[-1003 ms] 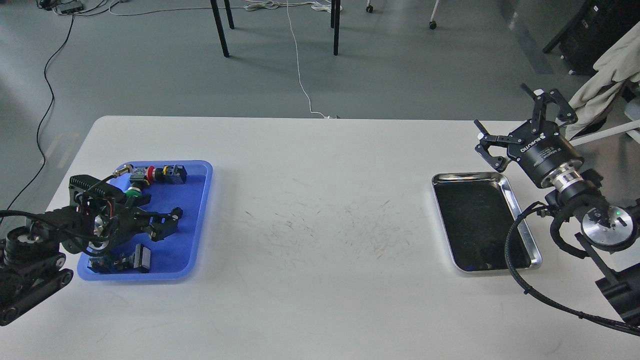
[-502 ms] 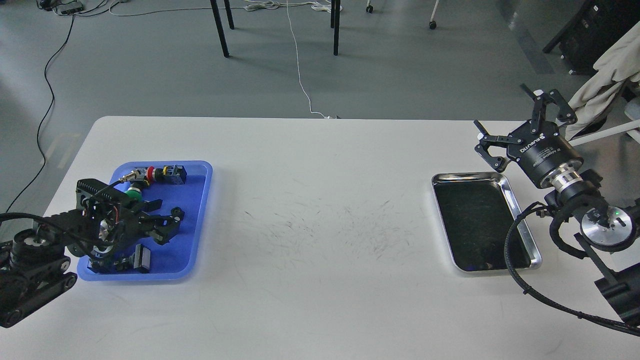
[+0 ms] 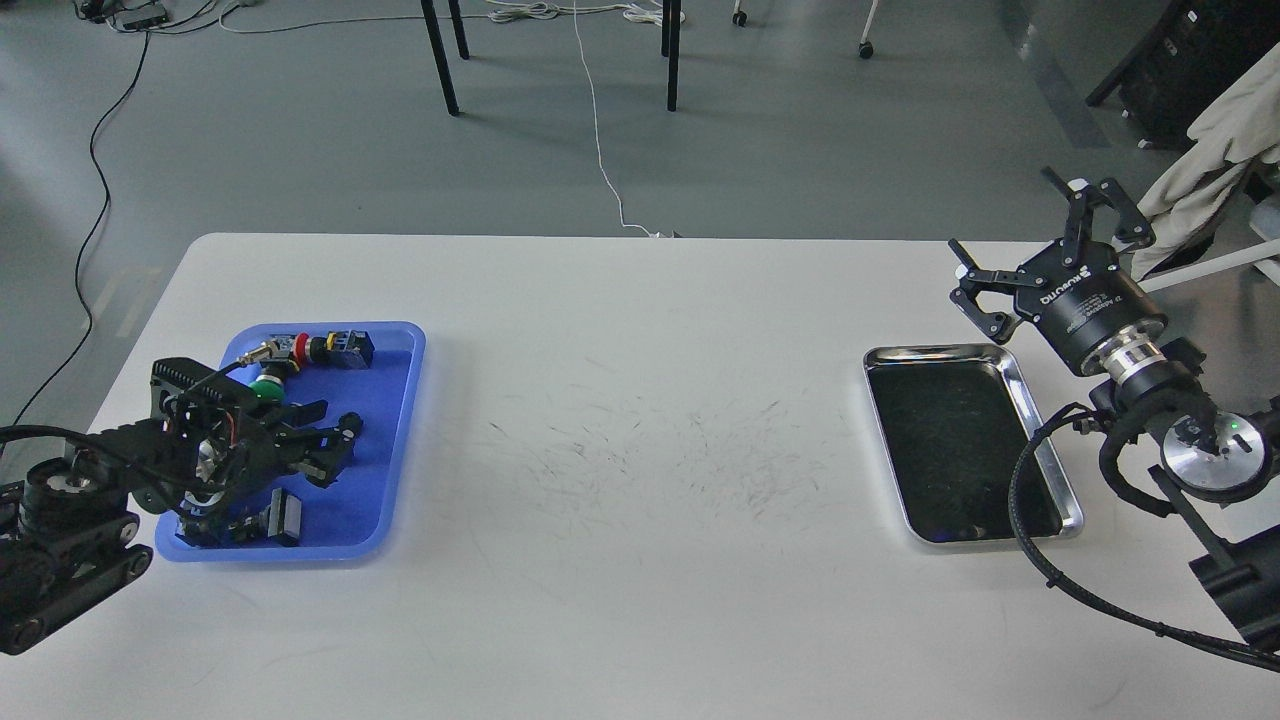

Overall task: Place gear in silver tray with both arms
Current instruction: 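Close the left gripper on the small black gear, then lift the black gear and carry it toward the table center, then lower the gear and open the left gripper on the table between trays, then retract the left arm and reach the right gripper toward the gear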

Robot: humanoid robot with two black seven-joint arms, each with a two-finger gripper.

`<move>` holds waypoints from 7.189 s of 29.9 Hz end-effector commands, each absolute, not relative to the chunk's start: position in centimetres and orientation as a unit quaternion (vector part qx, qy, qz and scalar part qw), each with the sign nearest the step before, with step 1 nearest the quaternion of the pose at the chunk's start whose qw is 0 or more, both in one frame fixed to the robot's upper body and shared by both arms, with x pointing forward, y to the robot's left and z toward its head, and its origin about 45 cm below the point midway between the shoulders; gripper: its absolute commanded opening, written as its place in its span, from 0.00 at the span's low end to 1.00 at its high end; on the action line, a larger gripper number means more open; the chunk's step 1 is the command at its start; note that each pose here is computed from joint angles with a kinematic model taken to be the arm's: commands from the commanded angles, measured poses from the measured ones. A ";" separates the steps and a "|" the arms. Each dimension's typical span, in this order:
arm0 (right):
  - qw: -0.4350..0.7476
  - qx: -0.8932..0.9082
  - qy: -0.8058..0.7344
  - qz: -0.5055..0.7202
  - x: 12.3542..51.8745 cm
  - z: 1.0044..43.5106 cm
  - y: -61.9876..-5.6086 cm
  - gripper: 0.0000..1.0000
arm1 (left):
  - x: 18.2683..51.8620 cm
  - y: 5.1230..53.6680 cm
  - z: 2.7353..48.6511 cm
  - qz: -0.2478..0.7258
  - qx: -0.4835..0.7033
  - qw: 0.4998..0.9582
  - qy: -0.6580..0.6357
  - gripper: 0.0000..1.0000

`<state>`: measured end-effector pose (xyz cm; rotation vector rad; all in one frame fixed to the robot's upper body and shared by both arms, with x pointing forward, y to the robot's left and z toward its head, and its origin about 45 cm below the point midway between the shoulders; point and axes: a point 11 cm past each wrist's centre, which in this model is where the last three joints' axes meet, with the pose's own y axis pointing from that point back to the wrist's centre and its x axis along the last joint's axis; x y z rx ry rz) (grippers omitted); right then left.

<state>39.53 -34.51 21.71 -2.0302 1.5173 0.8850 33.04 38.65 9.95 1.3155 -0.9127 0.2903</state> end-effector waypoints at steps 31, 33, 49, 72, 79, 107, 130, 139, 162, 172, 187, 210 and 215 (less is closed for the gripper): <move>0.227 -0.737 0.550 0.322 39.5 21.7 -34.5 0.99 | 33.0 38.6 8.9 0.119 0.587 0.699 -0.390 0.37; 0.227 -0.737 0.550 0.322 39.5 21.7 -34.4 0.99 | 32.9 38.6 8.8 0.118 0.586 0.701 -0.389 0.36; 0.226 -0.736 0.551 0.322 39.5 21.7 -34.5 0.99 | 32.9 39.0 8.8 0.118 0.586 0.702 -0.386 0.14; 0.226 -0.740 0.550 0.316 39.9 22.2 -34.5 0.99 | 38.8 34.9 17.4 0.147 0.532 0.707 -0.442 0.11; 0.223 -0.740 0.553 0.313 39.8 22.4 -35.0 0.99 | 40.6 30.6 21.8 0.142 0.496 0.707 -0.484 0.11; 0.185 -0.736 0.588 0.279 38.9 23.7 -39.6 0.99 | 34.8 3.9 15.3 0.116 0.324 0.813 -0.469 0.10; 0.184 -0.736 0.588 0.281 38.8 23.5 -39.6 0.99 | 33.7 4.4 9.4 0.127 0.371 0.816 -0.424 0.10; 0.185 -0.736 0.588 0.281 38.8 23.5 -39.6 0.99 | 32.2 4.3 8.3 0.126 0.364 0.828 -0.407 0.12; 0.190 -0.739 0.580 0.284 39.0 23.4 -38.9 0.99 | 30.8 2.5 9.9 0.170 0.287 0.877 -0.346 0.97; 0.165 -0.767 0.561 0.265 40.2 25.0 -37.4 0.99 | 37.1 3.9 16.7 0.324 0.204 0.885 -0.265 0.98; -0.105 -0.893 0.432 0.065 43.7 32.0 -27.5 0.99 | 44.9 22.3 26.0 0.556 0.069 0.826 -0.060 0.98; -0.538 -0.807 0.017 -0.244 37.9 22.3 -11.5 0.99 | 44.2 28.4 24.6 0.596 0.048 0.801 0.030 0.98; -0.584 -0.777 -0.048 -0.231 37.3 20.5 -10.9 0.99 | 44.2 28.4 24.7 0.596 0.046 0.801 0.028 0.98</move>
